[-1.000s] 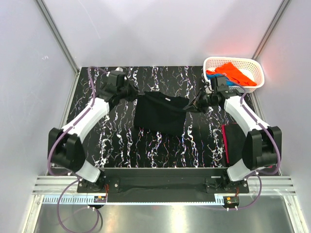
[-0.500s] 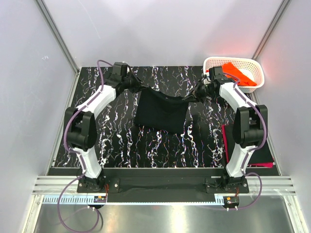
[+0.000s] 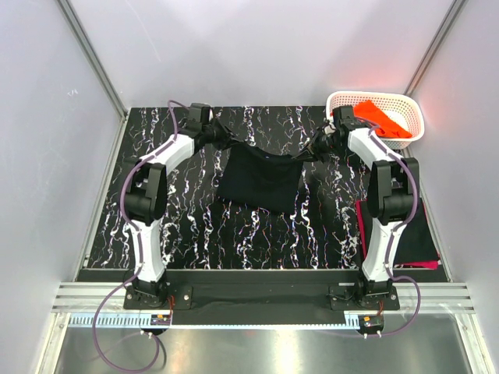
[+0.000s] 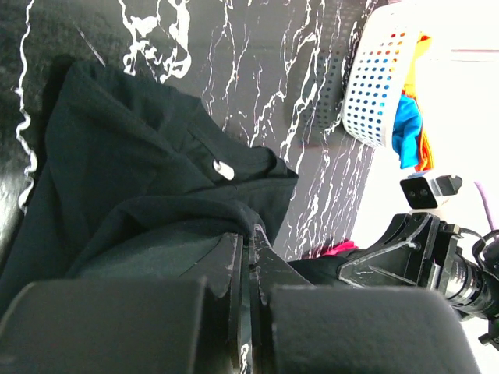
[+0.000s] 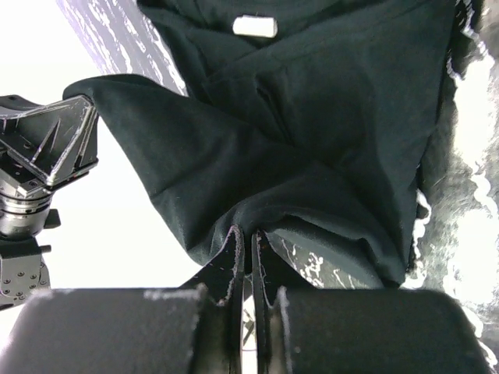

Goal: Fold and stack the t-shirts
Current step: Fold the tshirt

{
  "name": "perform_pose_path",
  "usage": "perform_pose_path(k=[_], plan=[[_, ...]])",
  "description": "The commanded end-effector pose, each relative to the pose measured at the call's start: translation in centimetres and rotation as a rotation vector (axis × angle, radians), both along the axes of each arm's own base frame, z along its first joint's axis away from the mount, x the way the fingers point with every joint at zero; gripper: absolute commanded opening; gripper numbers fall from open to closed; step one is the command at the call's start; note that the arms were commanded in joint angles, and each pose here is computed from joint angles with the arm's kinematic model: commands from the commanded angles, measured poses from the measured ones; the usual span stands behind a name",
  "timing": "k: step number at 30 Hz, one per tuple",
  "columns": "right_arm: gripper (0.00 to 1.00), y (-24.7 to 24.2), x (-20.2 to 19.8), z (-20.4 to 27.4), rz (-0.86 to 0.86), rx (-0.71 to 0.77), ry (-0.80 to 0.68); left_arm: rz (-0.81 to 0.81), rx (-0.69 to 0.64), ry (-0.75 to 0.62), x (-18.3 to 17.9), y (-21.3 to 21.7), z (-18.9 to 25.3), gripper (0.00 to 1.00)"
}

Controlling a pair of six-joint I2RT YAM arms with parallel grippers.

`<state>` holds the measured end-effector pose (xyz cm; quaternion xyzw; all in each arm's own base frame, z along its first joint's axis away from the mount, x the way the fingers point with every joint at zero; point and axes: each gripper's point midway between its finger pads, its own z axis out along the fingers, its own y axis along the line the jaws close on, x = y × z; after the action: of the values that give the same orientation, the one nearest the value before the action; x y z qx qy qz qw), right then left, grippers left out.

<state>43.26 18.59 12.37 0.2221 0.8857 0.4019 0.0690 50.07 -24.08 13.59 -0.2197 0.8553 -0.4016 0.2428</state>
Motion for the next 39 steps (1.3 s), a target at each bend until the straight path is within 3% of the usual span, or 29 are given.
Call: perform_pose_path(k=[1,6,11,14,17,21,26,29,33,39], plan=[[0.06,-0.7,1.8,0.6,-0.015,-0.006,-0.046,-0.016,-0.055,-0.106,2.3,-0.5,3.0,0.0],[0.08,-1.2,3.0,-1.0,-0.032,-0.042,-0.04,-0.007,-0.06,-0.088,3.5,0.2,1.7,0.01],[0.13,-2.9,5.0,-2.7,-0.101,-0.158,-0.057,-0.028,-0.058,-0.071,4.6,0.1,-0.6,0.08],[0.22,-4.0,7.8,-3.7,-0.141,-0.237,-0.111,-0.047,-0.023,-0.101,6.1,0.5,-1.9,0.19],[0.46,-4.5,10.1,-3.3,-0.146,-0.282,-0.176,-0.078,-0.035,-0.108,7.7,1.1,-1.4,0.25],[0.54,-4.9,11.8,0.5,-0.118,-0.318,-0.29,-0.039,0.009,-0.183,8.6,3.6,2.0,0.27],[0.6,-5.9,10.0,2.3,-0.061,-0.396,-0.335,-0.065,0.01,-0.229,6.8,3.6,4.7,0.28],[0.65,-5.4,8.0,1.8,0.012,-0.368,-0.333,-0.197,-0.004,-0.251,5.2,2.0,4.2,0.32],[0.69,-4.8,6.3,-0.4,0.057,-0.341,-0.279,-0.242,0.108,-0.23,4.7,2.1,1.3,0.36],[0.67,-4.8,7.1,-1.6,0.066,-0.35,-0.284,-0.271,0.275,-0.267,5.8,1.6,-2.2,0.43]])
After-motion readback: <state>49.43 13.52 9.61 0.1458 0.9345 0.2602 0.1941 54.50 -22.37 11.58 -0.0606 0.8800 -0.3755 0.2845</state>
